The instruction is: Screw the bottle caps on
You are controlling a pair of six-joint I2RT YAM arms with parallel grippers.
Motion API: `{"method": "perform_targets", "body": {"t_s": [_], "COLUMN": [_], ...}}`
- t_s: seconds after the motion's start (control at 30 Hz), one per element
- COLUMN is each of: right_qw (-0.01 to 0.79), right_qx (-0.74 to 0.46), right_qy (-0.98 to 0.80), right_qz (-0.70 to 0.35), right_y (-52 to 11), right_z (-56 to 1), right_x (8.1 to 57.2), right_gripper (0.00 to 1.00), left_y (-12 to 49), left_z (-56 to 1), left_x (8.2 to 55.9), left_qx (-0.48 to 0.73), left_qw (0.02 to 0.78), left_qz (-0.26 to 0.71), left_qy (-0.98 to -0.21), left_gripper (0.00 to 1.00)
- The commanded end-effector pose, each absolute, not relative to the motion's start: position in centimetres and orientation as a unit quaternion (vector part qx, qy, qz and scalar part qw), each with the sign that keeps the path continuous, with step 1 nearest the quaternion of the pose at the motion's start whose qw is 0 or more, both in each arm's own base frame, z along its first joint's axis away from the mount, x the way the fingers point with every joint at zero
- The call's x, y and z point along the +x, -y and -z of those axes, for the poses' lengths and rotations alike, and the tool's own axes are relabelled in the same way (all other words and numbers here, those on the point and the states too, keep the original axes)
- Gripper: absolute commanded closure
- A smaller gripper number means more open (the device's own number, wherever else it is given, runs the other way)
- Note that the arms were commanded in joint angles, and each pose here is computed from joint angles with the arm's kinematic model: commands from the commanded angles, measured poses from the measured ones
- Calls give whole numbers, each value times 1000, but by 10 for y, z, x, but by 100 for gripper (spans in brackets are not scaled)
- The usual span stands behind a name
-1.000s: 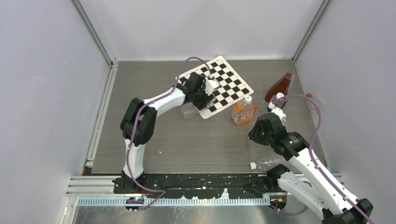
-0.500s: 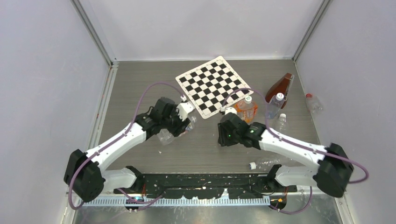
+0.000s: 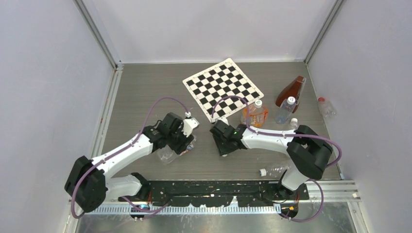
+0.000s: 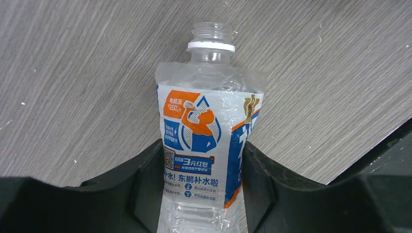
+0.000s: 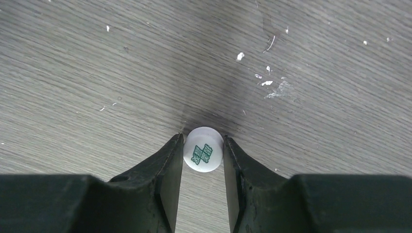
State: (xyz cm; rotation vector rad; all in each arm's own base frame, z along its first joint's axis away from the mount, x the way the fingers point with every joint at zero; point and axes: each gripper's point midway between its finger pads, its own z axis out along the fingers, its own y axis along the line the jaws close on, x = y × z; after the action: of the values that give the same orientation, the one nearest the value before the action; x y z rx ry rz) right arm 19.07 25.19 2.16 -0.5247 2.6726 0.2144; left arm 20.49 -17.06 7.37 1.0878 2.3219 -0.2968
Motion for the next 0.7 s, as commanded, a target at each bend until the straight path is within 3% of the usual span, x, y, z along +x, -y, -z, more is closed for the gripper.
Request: {"method": "perform_targets", "body": {"t_s": [0.0,0.13,0.27,0.67], "right_qw": [192,172,158,142], "right_qx": [-191,-186,-185,-172], "right_qy": [-961,-966,-968,-975], "right_qz": [-51,-46,-56,-20], "right_y": [-247,-244,-249,-241], "right_z": [-22,-29,-37,-36], "right_x": [189,182,179,179], "right_gripper": [54,41,36,43], "left_y": [177,181,182,182], "left_z": [-78,-74,-75,-84], "left_x": [215,213,212,213], "left_qx": [418,427,428,437], "left_qw": [270,252,249,243], "left_qz": [103,112,114,110], "left_qy": [-861,-861,-861,-859], "left_gripper": [47,39,31,12]}}
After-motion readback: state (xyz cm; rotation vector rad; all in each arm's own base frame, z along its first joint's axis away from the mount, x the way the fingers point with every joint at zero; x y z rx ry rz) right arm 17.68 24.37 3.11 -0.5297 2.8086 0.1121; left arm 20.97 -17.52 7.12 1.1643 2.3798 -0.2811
